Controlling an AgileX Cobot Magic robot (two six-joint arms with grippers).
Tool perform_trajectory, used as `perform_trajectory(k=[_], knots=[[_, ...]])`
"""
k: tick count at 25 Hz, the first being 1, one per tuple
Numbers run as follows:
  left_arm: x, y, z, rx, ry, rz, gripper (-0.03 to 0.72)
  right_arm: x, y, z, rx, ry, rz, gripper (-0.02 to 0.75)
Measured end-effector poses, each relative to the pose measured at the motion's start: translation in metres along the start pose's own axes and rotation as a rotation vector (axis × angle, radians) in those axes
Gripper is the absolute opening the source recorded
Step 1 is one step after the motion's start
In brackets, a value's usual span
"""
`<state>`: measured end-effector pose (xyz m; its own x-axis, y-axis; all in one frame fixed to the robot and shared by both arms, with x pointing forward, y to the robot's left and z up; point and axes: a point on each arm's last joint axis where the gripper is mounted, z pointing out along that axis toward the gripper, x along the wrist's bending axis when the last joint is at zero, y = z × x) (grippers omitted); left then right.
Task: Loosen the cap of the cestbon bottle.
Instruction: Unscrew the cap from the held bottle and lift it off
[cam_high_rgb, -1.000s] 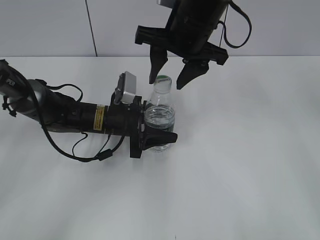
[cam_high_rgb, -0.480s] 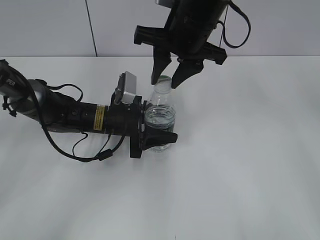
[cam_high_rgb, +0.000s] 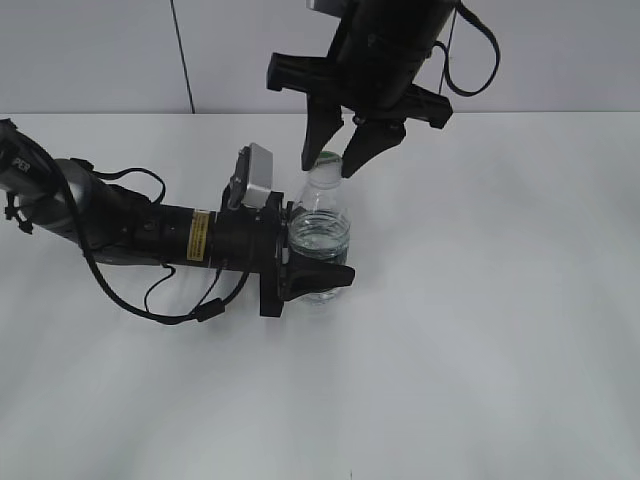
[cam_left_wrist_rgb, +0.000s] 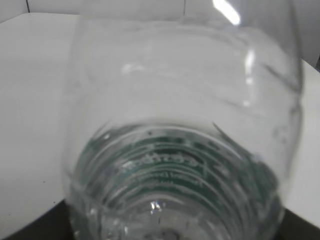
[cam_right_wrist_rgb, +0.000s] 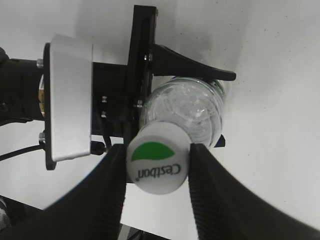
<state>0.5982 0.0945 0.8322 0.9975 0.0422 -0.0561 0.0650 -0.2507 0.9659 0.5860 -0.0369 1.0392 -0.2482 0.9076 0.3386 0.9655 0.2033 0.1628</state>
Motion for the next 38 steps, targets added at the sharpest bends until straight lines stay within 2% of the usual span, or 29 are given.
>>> perform_trajectory(k=[10,38], knots=[[-0.0002,-0.0001,0.0000,0.001,-0.002,0.007,0.412,0.0000,-0.0008,0.0000,0.012,-0.001,-0.109,0.292],[-0.0005,-0.0002,0.0000,0.002,-0.005,0.015,0.412,-0.0002,-0.0003,-0.0001,0.012,0.000,-0.954,0.291]])
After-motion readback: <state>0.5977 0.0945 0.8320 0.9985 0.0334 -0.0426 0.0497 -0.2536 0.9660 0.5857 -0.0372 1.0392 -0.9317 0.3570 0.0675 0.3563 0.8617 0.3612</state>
